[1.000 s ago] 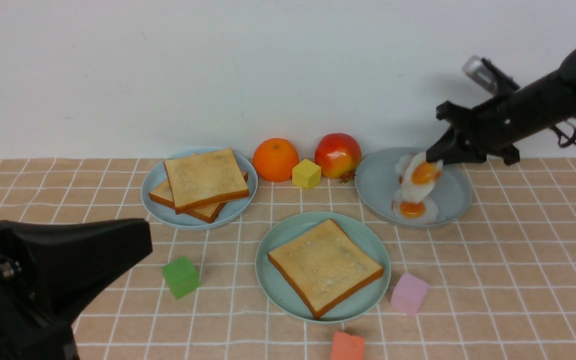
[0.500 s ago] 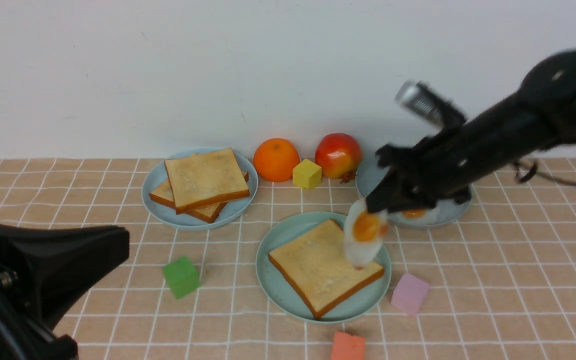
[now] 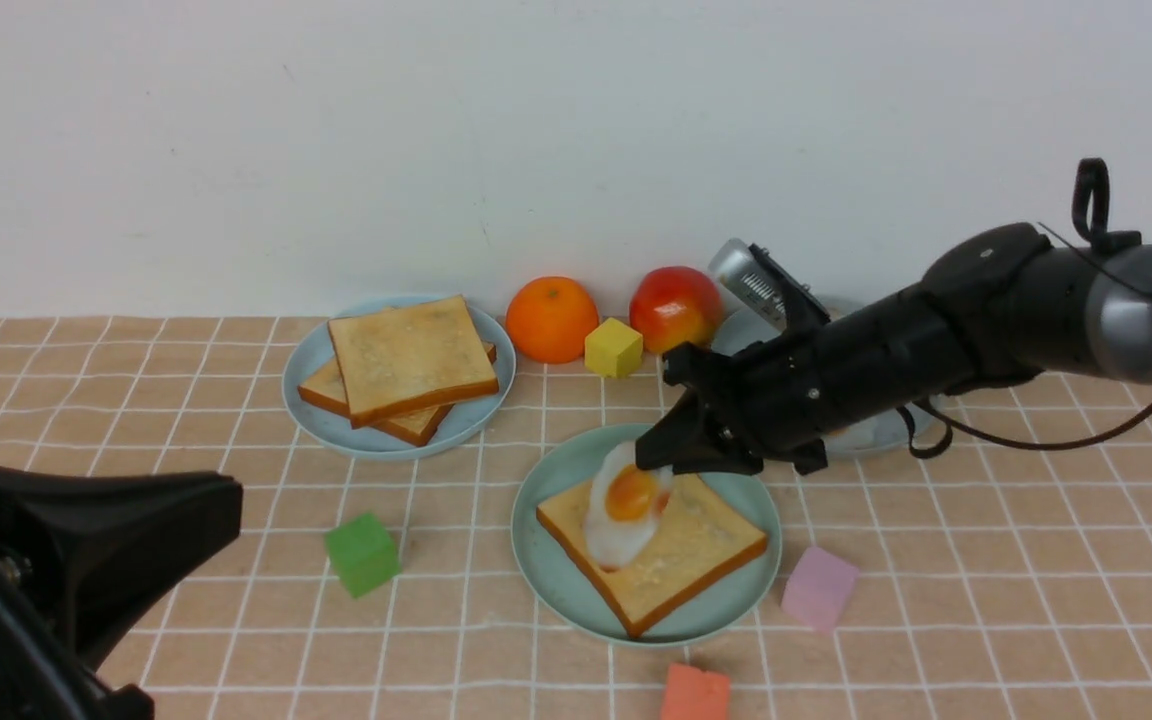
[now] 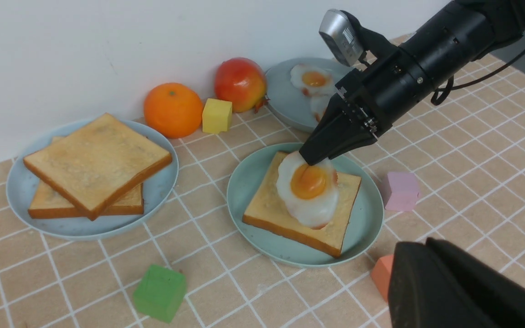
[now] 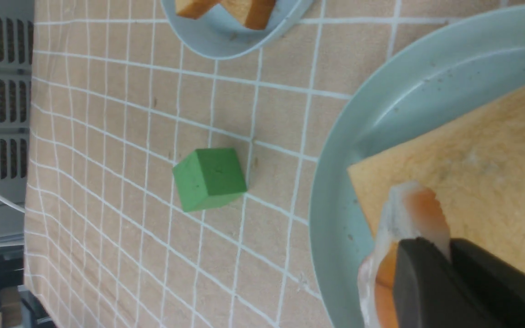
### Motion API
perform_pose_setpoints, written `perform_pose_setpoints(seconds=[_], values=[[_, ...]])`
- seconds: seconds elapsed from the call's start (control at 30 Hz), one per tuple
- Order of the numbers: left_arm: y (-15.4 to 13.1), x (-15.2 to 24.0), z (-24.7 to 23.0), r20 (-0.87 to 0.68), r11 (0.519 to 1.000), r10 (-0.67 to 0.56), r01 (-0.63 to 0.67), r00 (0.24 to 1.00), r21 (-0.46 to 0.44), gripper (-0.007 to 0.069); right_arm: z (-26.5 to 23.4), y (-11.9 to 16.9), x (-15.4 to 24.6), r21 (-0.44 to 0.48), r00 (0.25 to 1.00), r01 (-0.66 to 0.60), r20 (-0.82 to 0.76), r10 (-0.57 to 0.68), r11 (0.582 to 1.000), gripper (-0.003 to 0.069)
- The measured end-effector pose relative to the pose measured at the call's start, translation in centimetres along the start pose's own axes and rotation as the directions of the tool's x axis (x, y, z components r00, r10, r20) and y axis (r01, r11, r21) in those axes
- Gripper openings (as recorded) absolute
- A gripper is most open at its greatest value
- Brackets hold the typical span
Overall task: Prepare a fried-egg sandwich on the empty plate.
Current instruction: Use the right arm to place the fried egg on the slice of bread in the middle, then use the left arm to grab a slice of bread
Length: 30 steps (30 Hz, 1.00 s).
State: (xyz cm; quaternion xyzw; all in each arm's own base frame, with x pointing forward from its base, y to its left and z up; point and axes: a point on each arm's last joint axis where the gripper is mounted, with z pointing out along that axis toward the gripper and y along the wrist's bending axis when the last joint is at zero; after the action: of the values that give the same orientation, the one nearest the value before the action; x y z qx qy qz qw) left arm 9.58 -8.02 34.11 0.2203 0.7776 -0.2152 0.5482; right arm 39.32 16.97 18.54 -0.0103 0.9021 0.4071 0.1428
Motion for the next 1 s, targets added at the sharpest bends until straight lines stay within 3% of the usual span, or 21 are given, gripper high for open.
perform_pose_setpoints(seconds=[0.27, 0.57, 0.67, 0.77, 0.93, 1.0], values=[[0.0, 0.0, 0.0, -0.003, 1.0, 0.0, 0.0, 1.0, -0.001, 0.0025, 0.8, -1.5, 0.1, 0.079, 0.997, -0.071, -0.004, 0.071, 0.994, 0.0095], [0.0, 0.1, 0.0, -0.006, 1.0, 0.0, 0.0, 1.0, -0.003, 0.0029, -0.4, -2.3, 0.0, 0.108, 0.996, -0.079, -0.036, 0.083, 0.991, 0.0397], [0.0, 0.2, 0.0, -0.026, 0.999, -0.042, 0.042, 0.999, -0.001, 0.0034, -2.9, -1.9, -0.2, 0.107, 0.996, -0.049, -0.063, 0.056, 0.993, 0.0441], [0.0, 0.7, 0.5, -0.082, 0.997, -0.077, 0.076, 0.994, -0.015, 0.0036, -6.1, -1.0, -0.3, 0.136, 0.997, 0.005, -0.074, 0.005, 0.991, 0.0424], [-0.1, 2.1, 3.7, -0.302, 0.994, -0.093, 0.07, 0.949, -0.088, 0.003, -14.1, 3.5, 2.1, 0.277, 0.974, 0.215, -0.136, -0.183, 0.937, 0.0243], [-0.5, 2.0, 6.4, -0.4, 0.994, -0.063, 0.021, 0.914, -0.109, -0.0008, -17.6, 6.1, 3.8, 0.35, 0.958, 0.287, -0.115, -0.263, 0.892, 0.0127]])
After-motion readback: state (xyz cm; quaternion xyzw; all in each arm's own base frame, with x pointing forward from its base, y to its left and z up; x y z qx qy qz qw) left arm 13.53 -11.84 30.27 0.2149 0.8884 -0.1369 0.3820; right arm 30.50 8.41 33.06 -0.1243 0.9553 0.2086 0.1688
